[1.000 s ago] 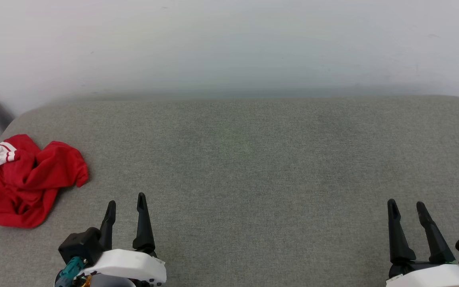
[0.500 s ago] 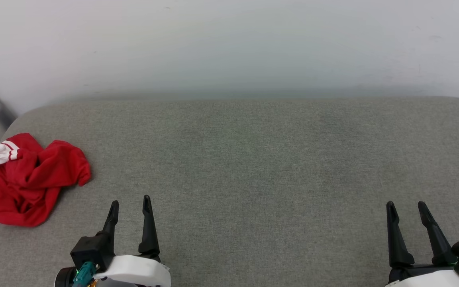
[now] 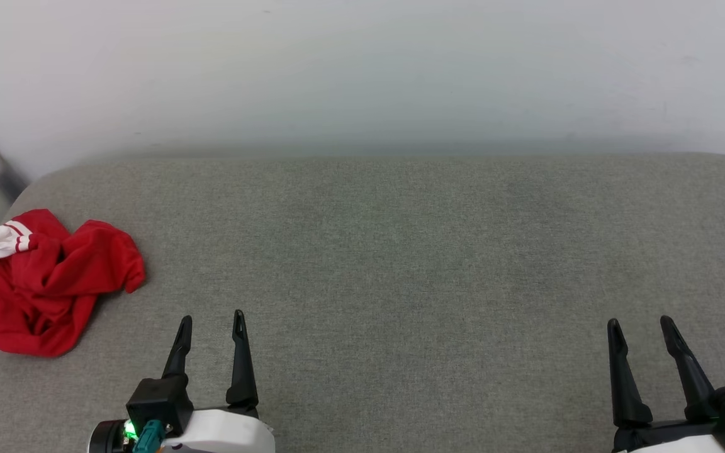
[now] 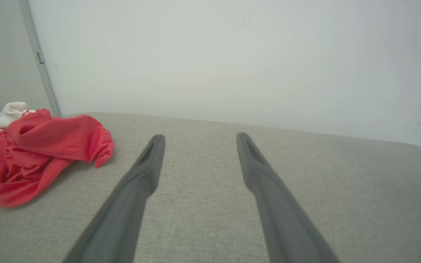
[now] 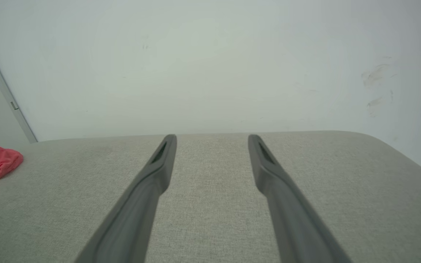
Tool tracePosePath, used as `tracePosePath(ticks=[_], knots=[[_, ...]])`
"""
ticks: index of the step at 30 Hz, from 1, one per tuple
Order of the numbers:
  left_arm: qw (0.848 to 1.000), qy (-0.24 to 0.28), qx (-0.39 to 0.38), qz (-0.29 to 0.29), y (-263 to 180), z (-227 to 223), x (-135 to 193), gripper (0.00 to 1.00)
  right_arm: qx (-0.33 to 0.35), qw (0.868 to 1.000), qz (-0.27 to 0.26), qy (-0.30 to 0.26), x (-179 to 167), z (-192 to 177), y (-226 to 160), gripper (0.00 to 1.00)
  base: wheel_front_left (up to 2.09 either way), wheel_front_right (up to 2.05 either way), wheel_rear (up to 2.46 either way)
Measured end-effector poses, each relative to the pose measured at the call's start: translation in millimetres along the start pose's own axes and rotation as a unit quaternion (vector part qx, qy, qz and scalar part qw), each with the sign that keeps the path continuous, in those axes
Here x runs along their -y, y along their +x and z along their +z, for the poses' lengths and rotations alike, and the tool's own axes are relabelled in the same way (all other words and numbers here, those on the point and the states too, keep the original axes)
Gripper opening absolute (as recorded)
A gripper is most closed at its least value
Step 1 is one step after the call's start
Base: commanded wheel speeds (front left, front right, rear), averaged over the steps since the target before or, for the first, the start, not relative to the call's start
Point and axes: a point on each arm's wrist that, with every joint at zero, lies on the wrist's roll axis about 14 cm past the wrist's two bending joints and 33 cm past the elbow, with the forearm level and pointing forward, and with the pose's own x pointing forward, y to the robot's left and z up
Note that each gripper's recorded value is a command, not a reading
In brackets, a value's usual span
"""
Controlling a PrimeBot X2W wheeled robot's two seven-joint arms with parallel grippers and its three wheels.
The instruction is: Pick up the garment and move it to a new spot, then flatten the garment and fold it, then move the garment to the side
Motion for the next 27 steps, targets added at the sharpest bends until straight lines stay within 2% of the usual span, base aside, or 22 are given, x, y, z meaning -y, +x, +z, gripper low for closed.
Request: tracePosePath(ticks=[14,27], knots=[[1.000,0.026,0.008,-0.005,-5,0,3,1.00,0.014,0.999,0.014,-0.028,-7,6,-2,1.00,0.00,0.00,0.00],[1.000,0.014,-0.006,-0.003,-6,-9,1,1.00,0.007,1.000,0.009,-0.002,-6,1,-5,1.00,0.00,0.00,0.00]])
